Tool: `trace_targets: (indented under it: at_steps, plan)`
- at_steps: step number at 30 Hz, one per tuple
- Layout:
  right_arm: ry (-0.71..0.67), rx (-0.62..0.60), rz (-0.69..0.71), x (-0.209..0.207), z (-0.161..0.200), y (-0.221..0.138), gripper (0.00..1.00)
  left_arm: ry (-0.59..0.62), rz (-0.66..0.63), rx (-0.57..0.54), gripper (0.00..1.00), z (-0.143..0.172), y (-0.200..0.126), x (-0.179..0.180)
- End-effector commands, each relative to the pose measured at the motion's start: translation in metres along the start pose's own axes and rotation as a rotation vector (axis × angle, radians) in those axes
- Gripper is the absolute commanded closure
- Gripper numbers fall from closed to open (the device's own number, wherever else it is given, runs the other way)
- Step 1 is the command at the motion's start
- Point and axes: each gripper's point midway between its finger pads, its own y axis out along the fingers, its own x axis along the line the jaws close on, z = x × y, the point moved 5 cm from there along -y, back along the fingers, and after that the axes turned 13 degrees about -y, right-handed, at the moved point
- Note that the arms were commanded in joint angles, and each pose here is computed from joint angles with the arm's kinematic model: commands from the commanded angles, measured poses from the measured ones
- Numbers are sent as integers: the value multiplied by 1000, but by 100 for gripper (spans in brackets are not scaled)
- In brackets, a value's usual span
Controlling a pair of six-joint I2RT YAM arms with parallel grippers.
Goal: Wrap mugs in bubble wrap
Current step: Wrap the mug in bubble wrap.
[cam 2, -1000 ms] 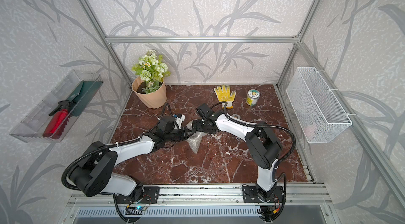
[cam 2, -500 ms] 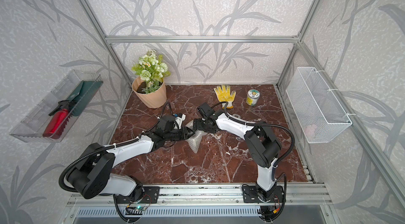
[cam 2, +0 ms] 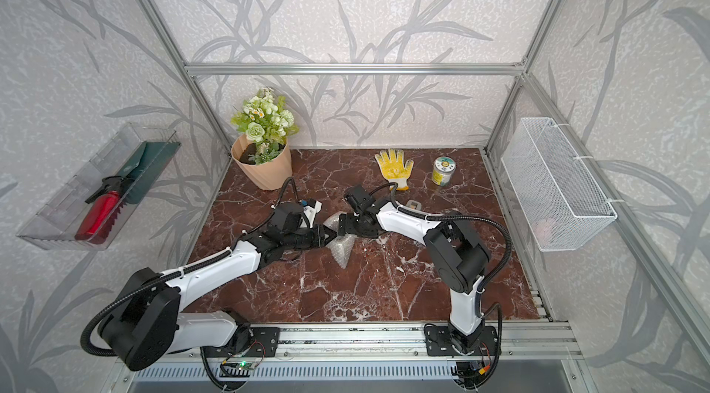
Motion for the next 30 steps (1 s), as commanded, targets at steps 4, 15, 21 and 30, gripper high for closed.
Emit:
trace_targets:
  at_steps: [4, 15, 21, 30]
  plan:
    - [6, 136, 96, -22, 33, 18, 13, -112, -136, -177, 40, -14, -17, 17]
    - [6, 137, 87, -21, 34, 17, 13, -203, -178, -156, 16, -17, 4, 25]
    - [6, 135, 84, -20, 33, 17, 13, -233, -261, -134, 16, -12, 14, 43]
    - [30, 130, 63, -17, 41, 14, 13, -267, -314, -137, 24, -10, 22, 57]
